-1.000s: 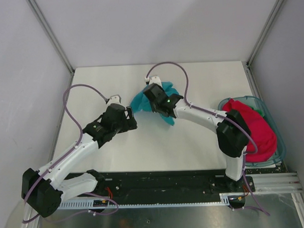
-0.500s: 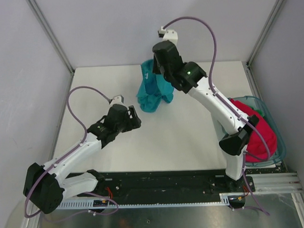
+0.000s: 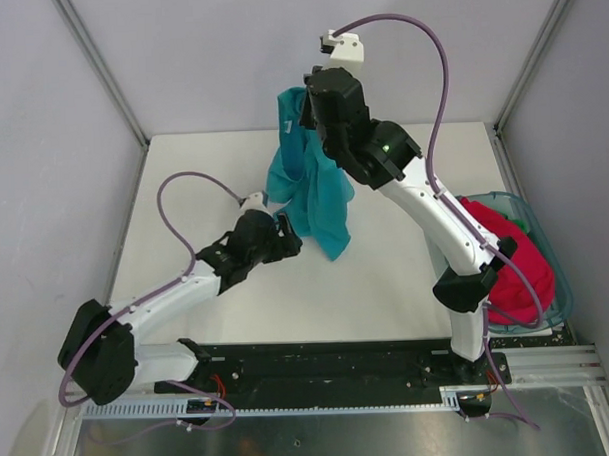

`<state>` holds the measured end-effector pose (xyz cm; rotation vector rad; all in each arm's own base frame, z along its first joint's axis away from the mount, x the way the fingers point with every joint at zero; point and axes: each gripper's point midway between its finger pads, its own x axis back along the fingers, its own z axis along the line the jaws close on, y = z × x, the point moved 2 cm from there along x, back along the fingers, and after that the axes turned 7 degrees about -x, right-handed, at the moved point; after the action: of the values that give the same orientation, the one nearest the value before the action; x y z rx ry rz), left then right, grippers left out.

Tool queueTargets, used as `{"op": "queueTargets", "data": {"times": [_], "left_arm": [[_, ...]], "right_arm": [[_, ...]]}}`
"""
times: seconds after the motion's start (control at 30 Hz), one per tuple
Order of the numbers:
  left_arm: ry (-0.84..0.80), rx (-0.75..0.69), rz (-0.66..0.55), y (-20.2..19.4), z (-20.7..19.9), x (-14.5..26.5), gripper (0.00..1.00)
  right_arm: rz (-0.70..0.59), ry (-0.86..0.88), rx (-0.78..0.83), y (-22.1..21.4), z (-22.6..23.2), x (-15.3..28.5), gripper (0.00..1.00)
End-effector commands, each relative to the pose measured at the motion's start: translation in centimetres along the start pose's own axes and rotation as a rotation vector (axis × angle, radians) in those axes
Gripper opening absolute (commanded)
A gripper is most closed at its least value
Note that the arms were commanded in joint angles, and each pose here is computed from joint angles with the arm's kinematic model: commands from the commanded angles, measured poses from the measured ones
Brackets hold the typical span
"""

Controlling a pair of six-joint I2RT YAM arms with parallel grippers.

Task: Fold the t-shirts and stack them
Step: Flatten out the tshirt

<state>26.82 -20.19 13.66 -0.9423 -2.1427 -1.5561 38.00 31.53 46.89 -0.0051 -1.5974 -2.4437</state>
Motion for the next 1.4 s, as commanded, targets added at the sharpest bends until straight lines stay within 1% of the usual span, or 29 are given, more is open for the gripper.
{"op": "queueTargets", "data": {"times": [0.0, 0.13, 0.27, 0.43, 0.6, 0.73, 0.83, 0.93, 1.1, 1.23, 1.27, 1.37], "left_arm": [[-0.096, -0.002, -0.085, 0.8, -3.5, -1.5, 0.77], [-0.145, -0.007, -0.104, 0.1, -4.7, -3.6, 0.73], [-0.178, -0.041, -0.115, -0.2, -5.6, -5.8, 0.71], [-0.199, -0.054, -0.071, -1.4, -6.4, -8.1, 0.63], [-0.209, -0.042, -0.024, -3.2, -6.8, -9.3, 0.60], [-0.220, -0.047, -0.003, -4.5, -7.0, -9.2, 0.59], [-0.222, -0.048, 0.017, -5.4, -6.9, -9.2, 0.56], [-0.222, -0.046, 0.039, -6.3, -6.8, -9.3, 0.49], [-0.194, -0.024, 0.044, -6.9, -6.0, -8.8, 0.33], [-0.149, -0.032, 0.046, -6.9, -5.1, -8.6, 0.24], [-0.140, -0.035, 0.046, -6.8, -5.0, -8.7, 0.20], [-0.111, -0.041, 0.042, -6.4, -4.8, -8.6, 0.05]], "right_arm": [[-0.116, -0.021, -0.050, 4.0, -0.5, 0.8, 0.00], [-0.099, -0.047, -0.040, 3.5, -1.5, 0.4, 0.00], [-0.085, -0.067, -0.037, 3.3, -2.6, 0.3, 0.00], [-0.062, -0.097, -0.038, 2.9, -4.1, -0.2, 0.00], [-0.046, -0.117, -0.042, 2.6, -5.2, -0.6, 0.00], [-0.047, -0.127, -0.045, 2.9, -5.8, -0.8, 0.00], [-0.043, -0.129, -0.050, 2.9, -6.1, -1.0, 0.00], [-0.039, -0.136, -0.048, 2.8, -6.3, -1.2, 0.00], [-0.040, -0.159, -0.054, 3.0, -7.4, -1.6, 0.00], [-0.037, -0.171, -0.079, 3.4, -8.7, -2.1, 0.00], [-0.036, -0.174, -0.083, 3.5, -8.9, -2.2, 0.00], [-0.037, -0.187, -0.088, 3.8, -9.8, -2.3, 0.00]]}}
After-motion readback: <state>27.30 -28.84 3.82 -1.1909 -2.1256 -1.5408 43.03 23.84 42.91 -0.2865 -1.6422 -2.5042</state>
